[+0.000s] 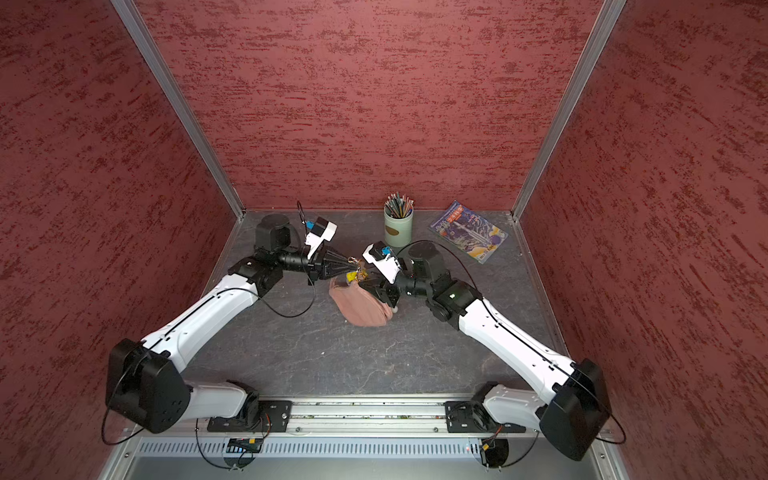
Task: Remove the decoration from the bag
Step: Remove the decoration item from the bag.
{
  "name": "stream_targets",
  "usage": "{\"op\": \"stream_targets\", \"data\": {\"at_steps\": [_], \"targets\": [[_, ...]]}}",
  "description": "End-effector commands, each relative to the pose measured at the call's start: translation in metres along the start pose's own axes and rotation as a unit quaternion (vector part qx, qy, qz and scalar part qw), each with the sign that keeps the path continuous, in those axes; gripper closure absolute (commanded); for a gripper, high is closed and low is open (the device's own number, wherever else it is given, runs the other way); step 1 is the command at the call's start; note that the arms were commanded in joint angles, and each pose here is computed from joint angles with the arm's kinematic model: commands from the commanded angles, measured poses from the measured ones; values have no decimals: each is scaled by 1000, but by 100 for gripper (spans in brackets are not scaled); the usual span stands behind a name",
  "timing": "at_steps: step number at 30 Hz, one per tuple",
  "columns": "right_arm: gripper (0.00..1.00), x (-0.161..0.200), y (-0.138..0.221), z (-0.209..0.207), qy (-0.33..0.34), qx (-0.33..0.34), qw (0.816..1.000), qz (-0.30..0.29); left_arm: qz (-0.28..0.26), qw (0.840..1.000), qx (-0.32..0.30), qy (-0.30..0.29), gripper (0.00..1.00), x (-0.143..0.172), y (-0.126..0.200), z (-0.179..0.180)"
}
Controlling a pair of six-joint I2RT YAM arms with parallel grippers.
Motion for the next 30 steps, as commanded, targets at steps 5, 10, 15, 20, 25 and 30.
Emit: {"op": "stream_targets", "data": {"at_steps": [5,10,15,20,25,30], "targets": [[67,-10,0,-1,6,11,1000,-6,-9,999,-12,-31,100,-16,4,-3],[72,-11,1,-2,0,19,1000,-10,-8,999,-16,-29,100,-15,5,-3],[77,-13,1,-4,-8,28,999,-13,-7,999,-25,-24,100,-11,5,-2],[80,-13,0,-7,-25,38,999,-14,-14,999,-30,-22,100,-8,6,-3],[68,-13,-1,-6,-23,38,999,-15,-17,999,-29,-19,100,-8,6,-4],[64,-11,-7,-4,-14,38,999,-13,-16,999,-29,-18,100,-8,5,-4]]}}
Point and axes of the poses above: each gripper's point midway between its finger pads, its own y axis back along the fingers, its own z axis along the line the jaws close on, x = y × z, the point moved 7 cm from there along y, back along the fingers, and after that the axes turned 1 degree about -y, right-handed, at the moved point
